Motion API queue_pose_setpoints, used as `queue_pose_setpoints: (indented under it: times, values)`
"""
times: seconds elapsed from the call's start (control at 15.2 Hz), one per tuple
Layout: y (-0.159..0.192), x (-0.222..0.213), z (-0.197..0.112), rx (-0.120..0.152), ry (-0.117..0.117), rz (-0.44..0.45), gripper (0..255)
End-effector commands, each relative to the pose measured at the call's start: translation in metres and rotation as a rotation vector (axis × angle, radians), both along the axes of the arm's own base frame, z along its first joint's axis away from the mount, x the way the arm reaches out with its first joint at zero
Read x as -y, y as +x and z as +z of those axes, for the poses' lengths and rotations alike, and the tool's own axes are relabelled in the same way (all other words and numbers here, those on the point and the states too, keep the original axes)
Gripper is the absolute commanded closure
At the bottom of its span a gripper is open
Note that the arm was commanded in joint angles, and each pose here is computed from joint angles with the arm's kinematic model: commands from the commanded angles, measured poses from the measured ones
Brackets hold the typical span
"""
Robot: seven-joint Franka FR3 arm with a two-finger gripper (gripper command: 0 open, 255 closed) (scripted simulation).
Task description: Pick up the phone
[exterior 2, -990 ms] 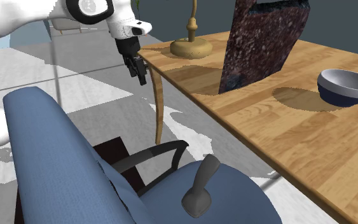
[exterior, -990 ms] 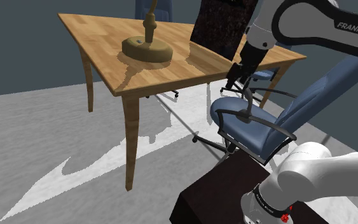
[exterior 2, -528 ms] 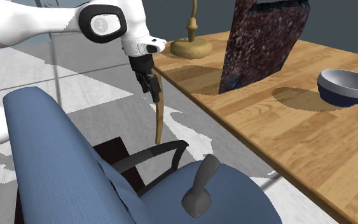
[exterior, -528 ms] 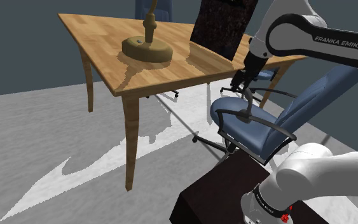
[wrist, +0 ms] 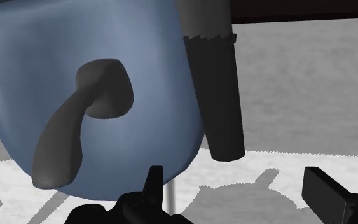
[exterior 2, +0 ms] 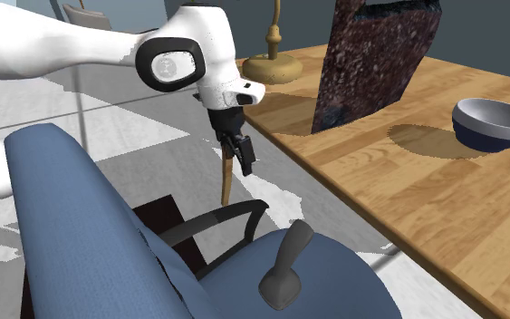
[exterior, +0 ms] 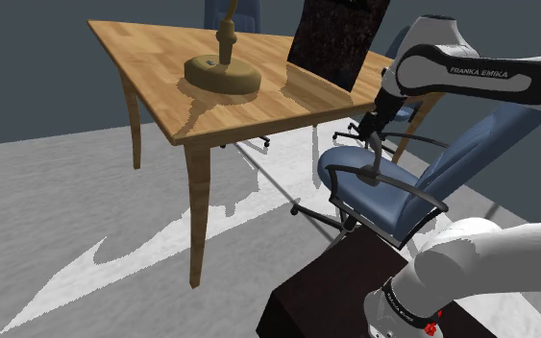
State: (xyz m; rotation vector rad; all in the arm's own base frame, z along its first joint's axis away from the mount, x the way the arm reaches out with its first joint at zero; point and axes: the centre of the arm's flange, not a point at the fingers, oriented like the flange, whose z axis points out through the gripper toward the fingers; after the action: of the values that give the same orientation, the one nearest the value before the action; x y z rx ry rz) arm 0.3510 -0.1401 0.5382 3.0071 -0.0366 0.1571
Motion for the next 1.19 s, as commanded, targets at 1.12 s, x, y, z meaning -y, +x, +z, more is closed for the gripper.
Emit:
queue_pose_setpoints:
  times: [1.12]
  values:
    - [0.02, 0.183, -0.089, -0.003, -0.071, -0.05, 0]
